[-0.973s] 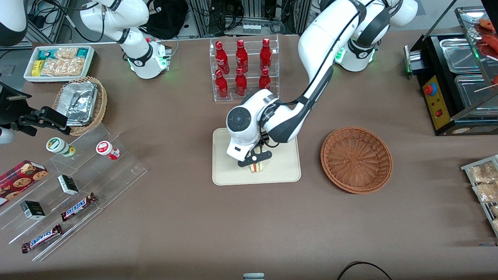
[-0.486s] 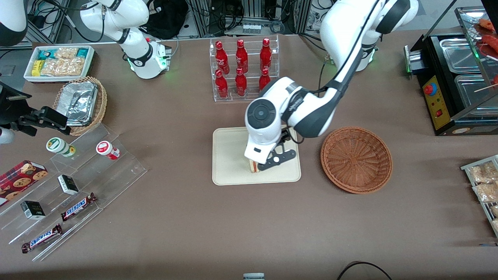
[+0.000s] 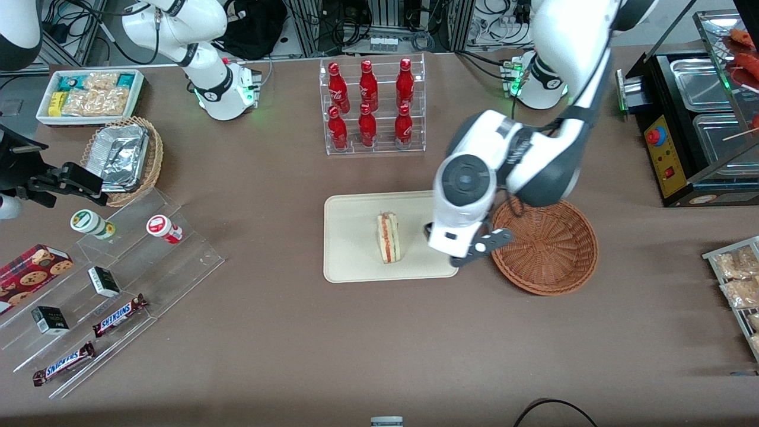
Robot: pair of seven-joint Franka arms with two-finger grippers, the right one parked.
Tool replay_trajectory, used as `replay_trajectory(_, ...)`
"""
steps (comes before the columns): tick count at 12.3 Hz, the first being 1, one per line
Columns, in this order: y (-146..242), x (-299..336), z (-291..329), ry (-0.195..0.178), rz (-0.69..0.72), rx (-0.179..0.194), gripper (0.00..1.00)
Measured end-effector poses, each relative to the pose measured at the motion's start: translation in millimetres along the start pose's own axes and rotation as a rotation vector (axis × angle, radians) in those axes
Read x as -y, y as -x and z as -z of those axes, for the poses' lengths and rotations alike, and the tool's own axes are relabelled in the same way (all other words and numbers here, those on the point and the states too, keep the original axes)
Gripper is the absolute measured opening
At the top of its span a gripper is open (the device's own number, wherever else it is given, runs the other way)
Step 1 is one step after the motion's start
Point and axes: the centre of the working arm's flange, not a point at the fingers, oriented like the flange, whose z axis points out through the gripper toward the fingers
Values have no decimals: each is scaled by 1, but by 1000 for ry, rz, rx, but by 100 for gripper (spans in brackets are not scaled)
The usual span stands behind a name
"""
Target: Place sandwich from basket to tray
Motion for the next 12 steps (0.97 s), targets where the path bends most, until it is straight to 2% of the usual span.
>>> replay_trajectory(2, -31, 42, 8, 4, -39, 13, 100)
replay_trajectory(4, -46, 79, 13, 12, -75, 32, 100)
replay_trajectory(7, -51, 120, 23, 23, -129, 47, 100)
replay_trajectory(12, -60, 169, 42, 39, -127, 41, 100)
